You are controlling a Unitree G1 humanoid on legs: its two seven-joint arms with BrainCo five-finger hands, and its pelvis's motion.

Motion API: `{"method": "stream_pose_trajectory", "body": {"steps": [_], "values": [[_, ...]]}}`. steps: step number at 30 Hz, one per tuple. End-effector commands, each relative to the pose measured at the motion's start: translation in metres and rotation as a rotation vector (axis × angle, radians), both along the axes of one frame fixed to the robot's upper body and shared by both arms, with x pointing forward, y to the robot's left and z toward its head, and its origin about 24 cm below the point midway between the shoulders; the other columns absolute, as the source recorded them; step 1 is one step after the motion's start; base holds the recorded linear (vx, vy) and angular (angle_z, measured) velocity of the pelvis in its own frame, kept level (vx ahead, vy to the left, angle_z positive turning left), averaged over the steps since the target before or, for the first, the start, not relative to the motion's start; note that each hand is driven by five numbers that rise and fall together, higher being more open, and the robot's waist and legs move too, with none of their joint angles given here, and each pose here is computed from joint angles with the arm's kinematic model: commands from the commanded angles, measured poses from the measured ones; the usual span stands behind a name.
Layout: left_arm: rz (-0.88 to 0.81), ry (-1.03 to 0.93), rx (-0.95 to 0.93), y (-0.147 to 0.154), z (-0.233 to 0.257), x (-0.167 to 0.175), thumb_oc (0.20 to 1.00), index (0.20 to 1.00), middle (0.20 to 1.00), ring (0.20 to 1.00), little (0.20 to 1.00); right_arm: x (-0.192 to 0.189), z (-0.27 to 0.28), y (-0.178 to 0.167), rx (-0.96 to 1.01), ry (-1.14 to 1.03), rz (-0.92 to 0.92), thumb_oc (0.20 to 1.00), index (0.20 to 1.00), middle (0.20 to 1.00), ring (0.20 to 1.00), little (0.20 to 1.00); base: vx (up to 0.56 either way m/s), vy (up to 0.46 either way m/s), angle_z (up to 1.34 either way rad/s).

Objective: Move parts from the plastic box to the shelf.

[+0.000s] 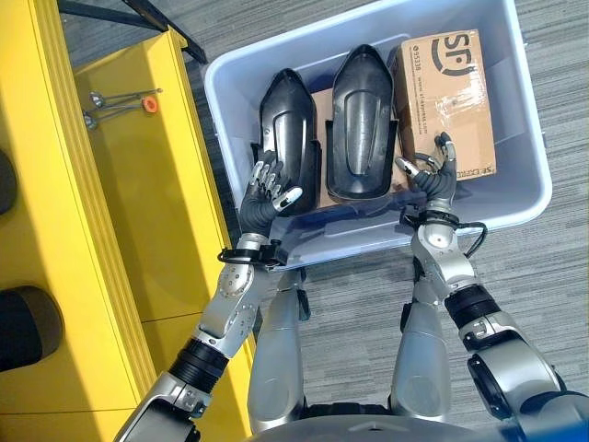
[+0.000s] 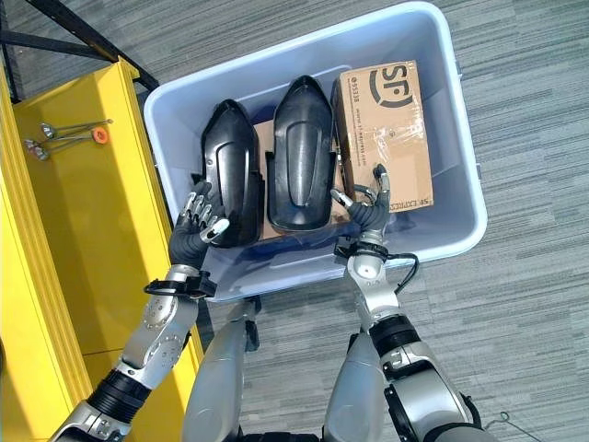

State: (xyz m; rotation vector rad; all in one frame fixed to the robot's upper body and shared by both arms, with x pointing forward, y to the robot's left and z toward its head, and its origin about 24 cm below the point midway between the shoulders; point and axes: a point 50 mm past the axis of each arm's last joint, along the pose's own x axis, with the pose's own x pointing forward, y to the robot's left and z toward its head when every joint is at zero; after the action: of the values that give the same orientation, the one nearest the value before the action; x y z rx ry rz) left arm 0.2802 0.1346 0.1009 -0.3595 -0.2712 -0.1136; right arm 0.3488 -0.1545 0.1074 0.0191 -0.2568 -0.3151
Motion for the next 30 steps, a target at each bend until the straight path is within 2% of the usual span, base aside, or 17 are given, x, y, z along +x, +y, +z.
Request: {"method": "stream_pose_trajectory", "body": {"steps": [1,8,19,30], "values": [[-0.006,-0.175,-0.037,-0.001,0.035,-0.001,1.000,1.000,1.000,1.000,1.000,0.007,0.012,0.007,-0.008,-0.034,0.006,1.000,1.000,1.000,1.000,1.000,0.00,0.000,0.00],[0.029,-0.176,-0.034,0.004,0.035,-0.001,1.000,1.000,1.000,1.000,1.000,-0.013,0.020,0.021,-0.026,-0.135,0.106,1.000,1.000,1.000,1.000,1.000,0.00,-0.010,0.00],[0.061,-0.206,-0.027,0.007,0.041,-0.002,1.000,1.000,1.000,1.000,1.000,-0.040,0.058,0.020,-0.116,-0.363,0.093,1.000,1.000,1.000,1.000,1.000,0.00,0.000,0.01],[0.079,-0.202,-0.034,0.009,0.041,-0.003,1.000,1.000,1.000,1.000,1.000,-0.041,0.060,0.031,-0.051,-0.374,0.144,1.000,1.000,1.000,1.000,1.000,0.00,0.001,0.02]]}}
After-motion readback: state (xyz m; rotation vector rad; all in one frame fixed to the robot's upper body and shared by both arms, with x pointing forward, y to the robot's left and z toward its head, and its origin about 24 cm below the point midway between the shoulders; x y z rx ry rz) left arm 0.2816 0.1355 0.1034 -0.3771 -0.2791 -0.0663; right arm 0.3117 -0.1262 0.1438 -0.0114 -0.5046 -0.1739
